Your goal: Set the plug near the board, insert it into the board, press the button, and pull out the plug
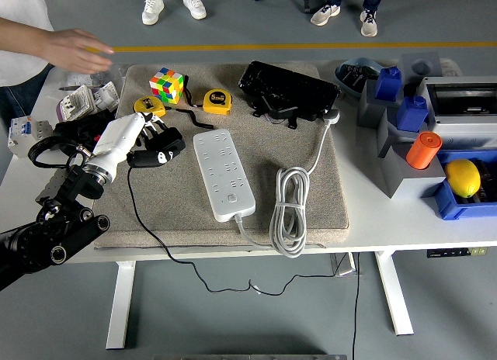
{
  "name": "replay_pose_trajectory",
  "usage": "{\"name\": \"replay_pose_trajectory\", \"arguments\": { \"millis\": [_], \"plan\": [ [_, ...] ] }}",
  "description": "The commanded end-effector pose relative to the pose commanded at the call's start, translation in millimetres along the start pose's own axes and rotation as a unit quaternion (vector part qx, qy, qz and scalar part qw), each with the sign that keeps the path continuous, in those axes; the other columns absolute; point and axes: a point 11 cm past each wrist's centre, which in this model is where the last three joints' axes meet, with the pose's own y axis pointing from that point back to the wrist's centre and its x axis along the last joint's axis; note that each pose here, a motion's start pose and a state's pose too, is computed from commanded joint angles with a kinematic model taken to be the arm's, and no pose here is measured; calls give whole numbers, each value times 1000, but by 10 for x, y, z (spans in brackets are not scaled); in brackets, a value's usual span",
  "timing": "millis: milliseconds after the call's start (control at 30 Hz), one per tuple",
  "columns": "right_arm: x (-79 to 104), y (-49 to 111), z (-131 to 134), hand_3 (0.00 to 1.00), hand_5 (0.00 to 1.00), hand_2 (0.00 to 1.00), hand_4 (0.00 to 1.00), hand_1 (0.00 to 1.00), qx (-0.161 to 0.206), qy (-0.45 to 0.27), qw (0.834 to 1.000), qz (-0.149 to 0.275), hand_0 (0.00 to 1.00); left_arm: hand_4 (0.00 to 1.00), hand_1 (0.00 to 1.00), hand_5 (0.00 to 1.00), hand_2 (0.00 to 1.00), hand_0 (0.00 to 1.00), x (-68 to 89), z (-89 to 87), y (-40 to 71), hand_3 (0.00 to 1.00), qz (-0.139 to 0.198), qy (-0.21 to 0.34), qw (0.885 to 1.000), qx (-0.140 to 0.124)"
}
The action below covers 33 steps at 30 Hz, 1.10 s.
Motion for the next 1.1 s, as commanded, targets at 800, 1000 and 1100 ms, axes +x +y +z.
{"name": "replay_pose_trajectory", "arguments": {
  "millis": [800, 1000, 1100],
  "plan": [
    [-5, 4, 10, 570, 482, 665, 998, 694, -1, -1, 1000, -1, 695, 998, 567, 272, 552, 566, -115, -215, 49, 573, -28, 7, 999, 34],
    [-7, 1, -1, 570, 482, 664, 998, 694, 1, -2, 1000, -1, 695, 998, 647, 394, 629, 640, -118, -221, 44, 670, -34, 10, 999, 36],
    [-11, 0, -8, 570, 482, 664, 998, 694, 2, -2, 1000, -1, 695, 998, 647, 394, 629, 640, -122, -233, 44, 670, -39, 10, 998, 41]
  ]
}}
